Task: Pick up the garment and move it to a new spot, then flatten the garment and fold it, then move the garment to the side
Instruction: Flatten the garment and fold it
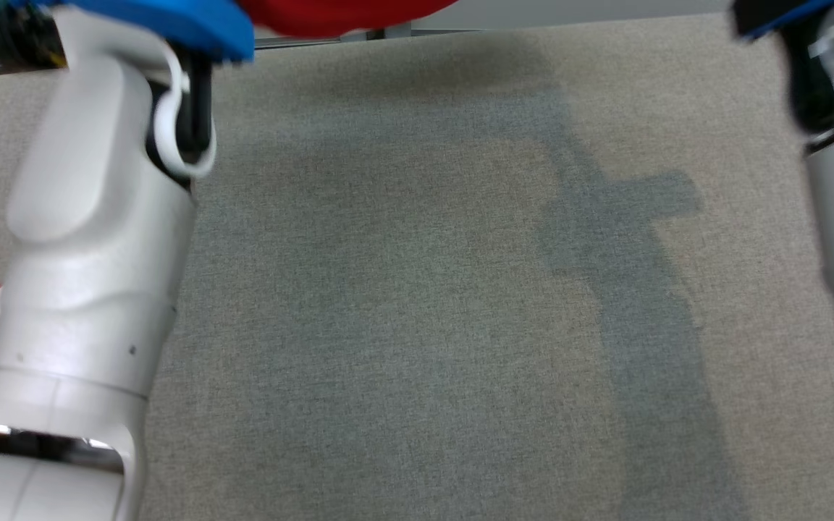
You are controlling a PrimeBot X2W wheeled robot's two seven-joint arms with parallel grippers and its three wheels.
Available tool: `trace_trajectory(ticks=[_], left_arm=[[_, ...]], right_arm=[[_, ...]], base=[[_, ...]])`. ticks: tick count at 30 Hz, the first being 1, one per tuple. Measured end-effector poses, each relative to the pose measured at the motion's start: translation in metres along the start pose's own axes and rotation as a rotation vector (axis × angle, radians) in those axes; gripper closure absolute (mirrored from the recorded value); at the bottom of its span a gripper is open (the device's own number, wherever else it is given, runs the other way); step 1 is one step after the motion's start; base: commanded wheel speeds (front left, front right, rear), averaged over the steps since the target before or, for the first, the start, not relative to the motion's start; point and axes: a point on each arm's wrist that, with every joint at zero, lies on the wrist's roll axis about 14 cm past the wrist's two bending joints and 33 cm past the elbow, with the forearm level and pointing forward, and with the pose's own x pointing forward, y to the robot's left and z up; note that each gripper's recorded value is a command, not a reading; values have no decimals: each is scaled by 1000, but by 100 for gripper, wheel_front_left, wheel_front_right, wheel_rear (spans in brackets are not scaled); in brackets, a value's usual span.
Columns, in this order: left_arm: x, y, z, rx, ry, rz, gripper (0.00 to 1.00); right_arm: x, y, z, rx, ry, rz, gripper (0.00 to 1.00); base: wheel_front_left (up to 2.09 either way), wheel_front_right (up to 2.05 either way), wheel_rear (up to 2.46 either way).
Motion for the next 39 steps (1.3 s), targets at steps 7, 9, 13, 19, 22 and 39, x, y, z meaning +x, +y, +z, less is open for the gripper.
trace_trajectory(ticks=[7,9,13,19,22,39], left_arm=[[-72,35,-128,-24,346,127,100],[-95,39,-153,-45,417,152,100],[-132,44,-182,-52,507,170,100],[-170,29,-181,-37,498,124,100],[-191,25,-170,-31,466,119,100],[-280,-28,-127,-57,421,40,100]], right_arm=[[-72,49,-150,119,394,35,100],[-105,59,-185,168,498,25,100],[-159,71,-223,251,628,-9,100],[-197,68,-209,337,583,-63,100],[-217,63,-194,352,542,-91,100],[-326,37,-107,237,511,-200,100]], base=[[0,0,0],[0,0,0],[0,0,0],[0,0,0],[0,0,0],[0,0,0]])
